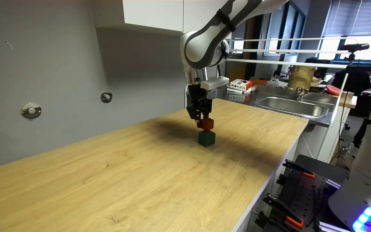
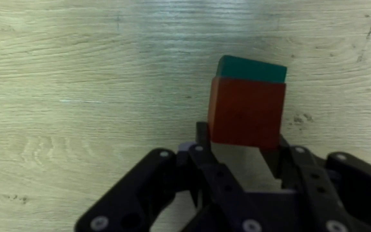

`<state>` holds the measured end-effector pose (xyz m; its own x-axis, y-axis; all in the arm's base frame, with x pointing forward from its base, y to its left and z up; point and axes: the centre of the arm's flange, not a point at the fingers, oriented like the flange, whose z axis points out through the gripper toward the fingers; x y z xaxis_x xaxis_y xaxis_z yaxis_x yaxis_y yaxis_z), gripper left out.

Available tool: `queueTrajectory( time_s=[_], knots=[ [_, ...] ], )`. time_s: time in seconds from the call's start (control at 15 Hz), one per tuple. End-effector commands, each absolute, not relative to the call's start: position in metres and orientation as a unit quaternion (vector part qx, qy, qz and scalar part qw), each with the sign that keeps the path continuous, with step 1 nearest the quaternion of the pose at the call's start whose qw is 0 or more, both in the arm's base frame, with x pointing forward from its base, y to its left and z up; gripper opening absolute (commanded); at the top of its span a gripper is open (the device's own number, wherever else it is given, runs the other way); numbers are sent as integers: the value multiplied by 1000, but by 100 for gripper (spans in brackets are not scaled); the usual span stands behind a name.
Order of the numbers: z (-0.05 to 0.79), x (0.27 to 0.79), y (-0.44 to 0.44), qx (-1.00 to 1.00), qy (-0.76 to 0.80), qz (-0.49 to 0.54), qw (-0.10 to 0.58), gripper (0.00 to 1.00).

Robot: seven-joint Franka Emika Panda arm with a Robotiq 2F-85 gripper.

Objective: Stack the toy cubes.

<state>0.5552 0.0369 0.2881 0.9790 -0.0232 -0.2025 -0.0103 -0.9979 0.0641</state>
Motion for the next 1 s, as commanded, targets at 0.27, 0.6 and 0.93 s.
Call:
queueTrajectory(
  time_s=[0.27,0.6,0.93],
  knots=[
    [268,572,44,990,-1,-132,48,19],
    [268,573,47,989,8,-137,59,81],
    [266,572,51,988,19,-139,69,100]
  ],
)
